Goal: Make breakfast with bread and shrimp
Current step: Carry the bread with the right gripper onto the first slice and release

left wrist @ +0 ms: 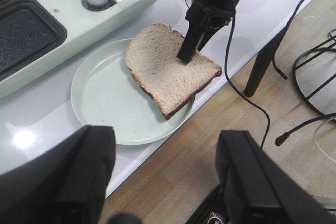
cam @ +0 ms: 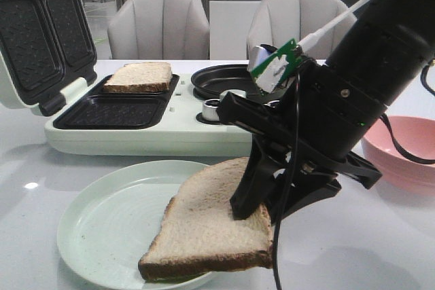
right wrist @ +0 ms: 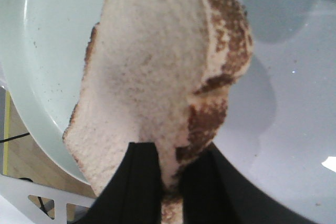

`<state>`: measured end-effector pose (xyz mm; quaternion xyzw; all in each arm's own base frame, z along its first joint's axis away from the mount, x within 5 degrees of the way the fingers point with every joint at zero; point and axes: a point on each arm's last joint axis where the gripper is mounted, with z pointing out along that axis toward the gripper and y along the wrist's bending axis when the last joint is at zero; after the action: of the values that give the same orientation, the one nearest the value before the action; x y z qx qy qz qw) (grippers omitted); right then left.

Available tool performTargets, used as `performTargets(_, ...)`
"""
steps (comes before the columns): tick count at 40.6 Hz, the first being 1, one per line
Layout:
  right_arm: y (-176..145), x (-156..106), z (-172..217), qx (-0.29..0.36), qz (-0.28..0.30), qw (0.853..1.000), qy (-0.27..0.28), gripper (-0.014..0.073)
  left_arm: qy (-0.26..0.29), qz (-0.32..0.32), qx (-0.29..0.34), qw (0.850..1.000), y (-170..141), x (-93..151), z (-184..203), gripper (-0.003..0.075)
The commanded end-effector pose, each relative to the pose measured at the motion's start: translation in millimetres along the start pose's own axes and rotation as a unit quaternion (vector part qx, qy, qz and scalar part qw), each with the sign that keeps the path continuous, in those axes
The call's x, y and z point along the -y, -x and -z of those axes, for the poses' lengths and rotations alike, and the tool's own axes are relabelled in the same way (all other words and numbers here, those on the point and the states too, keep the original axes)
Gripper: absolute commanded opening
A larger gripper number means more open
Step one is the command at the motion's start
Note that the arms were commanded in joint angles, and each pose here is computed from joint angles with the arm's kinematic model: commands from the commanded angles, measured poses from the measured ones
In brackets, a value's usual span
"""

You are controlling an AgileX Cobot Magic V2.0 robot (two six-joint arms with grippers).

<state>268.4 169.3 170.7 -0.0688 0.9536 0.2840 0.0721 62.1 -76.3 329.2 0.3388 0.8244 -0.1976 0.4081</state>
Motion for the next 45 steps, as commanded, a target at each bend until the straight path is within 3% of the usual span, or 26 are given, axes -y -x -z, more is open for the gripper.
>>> performTargets(1, 4.6, -16.5, 21.4, 0.027, 0.023, 0.999, 0.025, 0.0094, -0.008, -0.007, 0.047, 0.999, 13.2, 1.7, 5.6, 0.0476)
performTargets(16, -0.8, -62.2, 104.7, 0.14, 0.1, 0.982, 0.075, 0.0063, -0.008, -0.007, 0.047, 0.999, 13.2, 1.7, 5.6, 0.0476)
performTargets(25, 33.7, -84.3, 129.1, 0.225, 0.121, 0.963, 0.083, 0.0063, -0.008, -0.007, 0.047, 0.999, 13.2, 1.7, 5.6, 0.0476)
performTargets(33, 82.7, -98.2, 117.2, 0.24, 0.127, 0.958, 0.091, 0.0063, -0.008, -0.007, 0.047, 0.999, 13.2, 1.7, 5.6, 0.0476)
performTargets(45, 149.3, -120.6, 61.4, 0.23, 0.138, 0.956, 0.121, 0.0066, -0.007, -0.008, 0.048, 0.999, 13.3, 1.5, 5.6, 0.0476)
